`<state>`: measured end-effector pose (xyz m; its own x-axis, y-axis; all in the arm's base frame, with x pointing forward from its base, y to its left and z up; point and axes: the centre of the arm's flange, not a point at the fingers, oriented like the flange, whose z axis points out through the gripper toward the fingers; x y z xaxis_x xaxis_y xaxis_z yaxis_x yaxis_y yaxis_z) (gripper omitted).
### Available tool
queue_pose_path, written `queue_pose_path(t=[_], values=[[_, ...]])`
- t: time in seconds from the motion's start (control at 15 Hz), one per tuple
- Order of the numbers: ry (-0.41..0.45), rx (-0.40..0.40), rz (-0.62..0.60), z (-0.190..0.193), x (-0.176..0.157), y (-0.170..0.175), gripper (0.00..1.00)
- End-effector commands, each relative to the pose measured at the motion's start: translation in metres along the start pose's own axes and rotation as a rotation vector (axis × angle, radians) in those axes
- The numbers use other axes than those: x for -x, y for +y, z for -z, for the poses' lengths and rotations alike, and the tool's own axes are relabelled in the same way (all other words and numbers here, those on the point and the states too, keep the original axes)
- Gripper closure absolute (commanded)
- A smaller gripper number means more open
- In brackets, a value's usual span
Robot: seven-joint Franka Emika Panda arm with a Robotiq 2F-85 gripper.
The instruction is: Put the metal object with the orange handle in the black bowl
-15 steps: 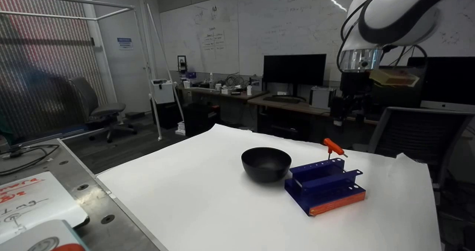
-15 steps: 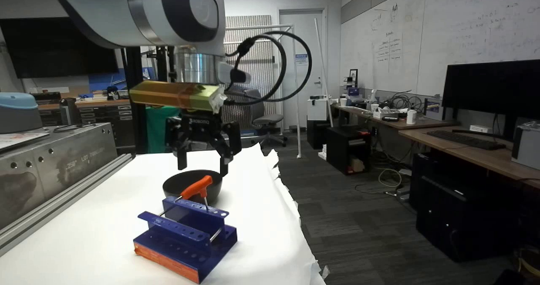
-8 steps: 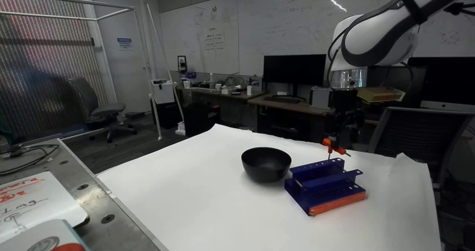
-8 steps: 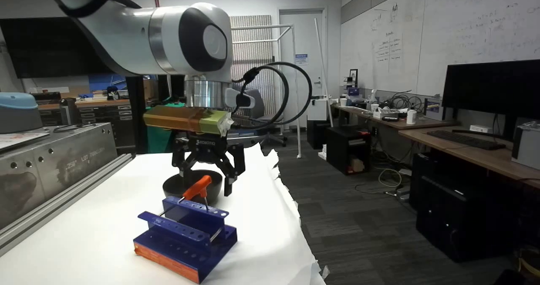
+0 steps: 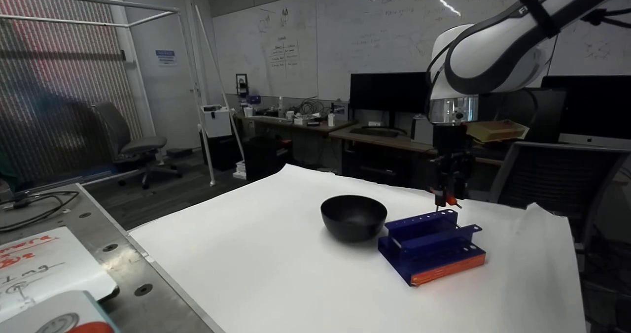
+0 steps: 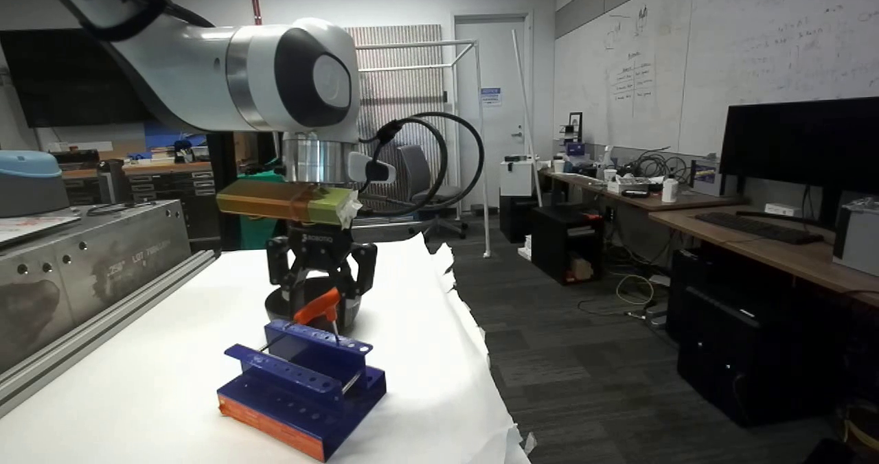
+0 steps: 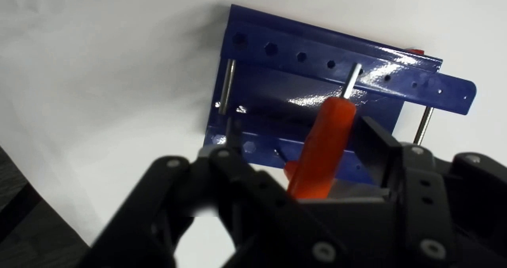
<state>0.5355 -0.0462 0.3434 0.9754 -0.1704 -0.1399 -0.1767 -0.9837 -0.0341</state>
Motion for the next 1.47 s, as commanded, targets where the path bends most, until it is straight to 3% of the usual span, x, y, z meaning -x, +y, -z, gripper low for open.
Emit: queue_pose_path(t=[0.0, 0.27, 0.4, 0.47, 0.8, 1.07, 1.4], values=[[0.031, 0.012, 0.021, 0.009, -0.004, -0.010, 0.58], [0.042, 0.027, 0.026, 0.023, 0.002, -0.017, 0.89], [0.061, 0.054, 0.020, 0.037, 0.005, -0.017, 0.92], [0.073, 0.066, 0.017, 0.049, 0.006, -0.018, 0.88], [0.186, 0.091, -0.033, 0.121, 0.018, -0.018, 0.88], [0.337, -0.080, -0.052, 0.171, 0.023, -0.006, 0.88], [0.470, -0.337, -0.087, 0.157, -0.010, 0.012, 0.89]])
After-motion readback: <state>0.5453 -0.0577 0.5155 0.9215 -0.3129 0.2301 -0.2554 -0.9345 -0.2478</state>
